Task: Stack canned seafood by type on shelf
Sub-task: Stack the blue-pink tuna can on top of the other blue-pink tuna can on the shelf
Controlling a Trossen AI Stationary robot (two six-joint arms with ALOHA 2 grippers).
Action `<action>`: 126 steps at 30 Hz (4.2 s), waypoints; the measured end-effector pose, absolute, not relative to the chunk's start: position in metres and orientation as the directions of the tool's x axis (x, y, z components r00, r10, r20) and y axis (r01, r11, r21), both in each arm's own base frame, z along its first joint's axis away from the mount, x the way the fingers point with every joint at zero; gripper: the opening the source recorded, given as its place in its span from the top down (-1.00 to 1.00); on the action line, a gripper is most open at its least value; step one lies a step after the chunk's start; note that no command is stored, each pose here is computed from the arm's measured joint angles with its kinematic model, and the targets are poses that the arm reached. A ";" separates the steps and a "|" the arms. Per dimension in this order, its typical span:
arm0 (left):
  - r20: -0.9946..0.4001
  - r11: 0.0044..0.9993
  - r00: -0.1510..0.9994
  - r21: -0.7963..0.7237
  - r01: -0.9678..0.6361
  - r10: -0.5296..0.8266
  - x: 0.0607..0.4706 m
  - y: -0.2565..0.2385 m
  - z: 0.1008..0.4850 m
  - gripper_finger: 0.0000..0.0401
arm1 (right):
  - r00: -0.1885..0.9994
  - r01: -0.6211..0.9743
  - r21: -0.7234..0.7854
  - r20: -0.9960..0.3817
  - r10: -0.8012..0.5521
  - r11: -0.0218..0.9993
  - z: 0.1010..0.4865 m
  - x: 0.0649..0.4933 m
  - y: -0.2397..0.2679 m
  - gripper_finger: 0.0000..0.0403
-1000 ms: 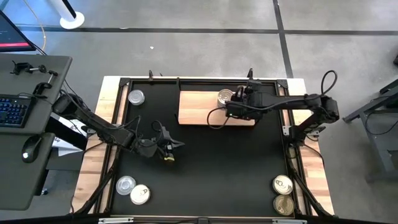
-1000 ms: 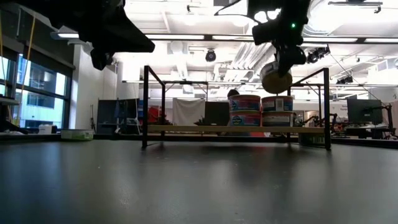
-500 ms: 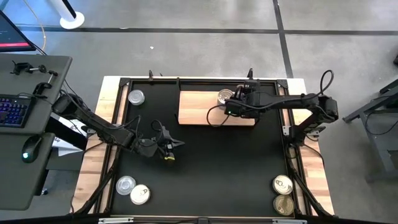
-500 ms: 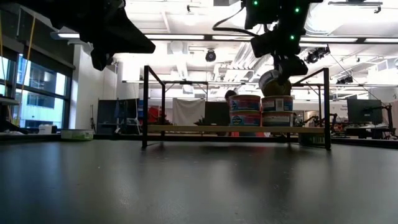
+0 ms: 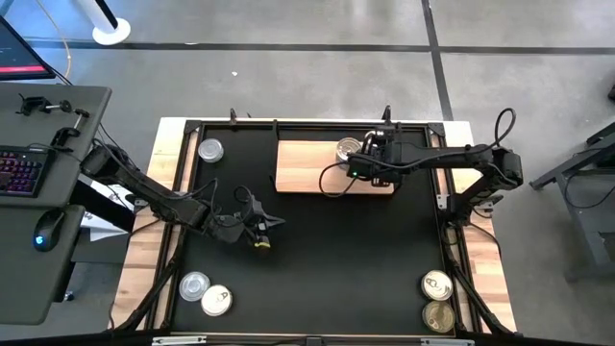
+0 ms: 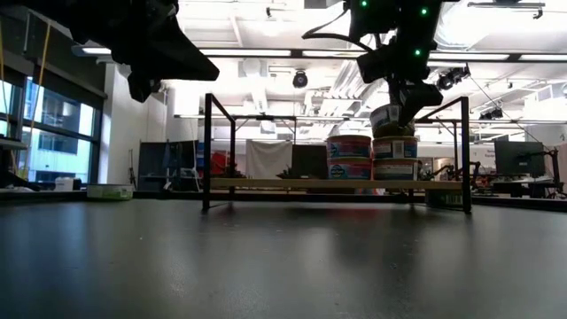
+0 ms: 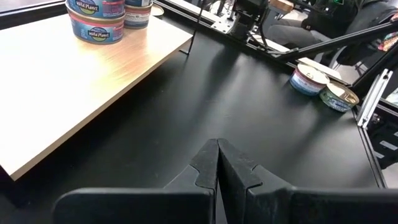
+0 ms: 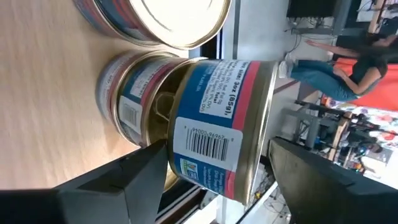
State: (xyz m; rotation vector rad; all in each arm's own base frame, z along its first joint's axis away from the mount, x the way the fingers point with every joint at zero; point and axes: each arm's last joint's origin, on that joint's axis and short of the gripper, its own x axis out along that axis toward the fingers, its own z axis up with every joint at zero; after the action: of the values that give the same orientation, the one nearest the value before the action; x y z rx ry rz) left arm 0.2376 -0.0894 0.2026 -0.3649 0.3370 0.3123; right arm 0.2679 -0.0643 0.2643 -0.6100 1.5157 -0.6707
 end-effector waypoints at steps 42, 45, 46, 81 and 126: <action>-0.671 0.984 0.725 -0.168 0.058 -0.157 0.197 -0.138 0.277 1.00 | 0.372 0.224 0.030 -0.926 -0.057 0.974 0.262 0.283 0.039 0.28; -0.708 0.964 0.666 -0.258 0.065 -0.235 0.182 -0.168 0.266 1.00 | 0.396 0.220 0.208 -0.912 0.108 0.953 0.229 0.268 0.075 0.69; -0.721 0.957 0.643 -0.280 0.070 -0.258 0.176 -0.178 0.262 1.00 | 0.407 0.225 0.257 -0.901 0.149 0.940 0.220 0.263 0.086 0.83; -0.754 0.997 0.654 -0.071 0.016 -0.064 0.289 -0.172 0.149 1.00 | 0.671 0.158 0.501 -0.686 0.279 0.851 0.226 0.251 0.145 1.00; -0.593 0.999 0.805 -0.044 -0.004 -0.023 0.319 -0.138 0.123 1.00 | 0.395 0.328 0.099 -0.918 -0.041 0.940 0.161 0.337 0.153 1.00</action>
State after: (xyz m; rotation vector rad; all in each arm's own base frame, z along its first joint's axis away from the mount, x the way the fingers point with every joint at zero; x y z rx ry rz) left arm 0.3194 -0.1376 0.1230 -0.0437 0.6348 -0.0102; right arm 0.3371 0.1533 0.1606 0.2825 1.1443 -0.2378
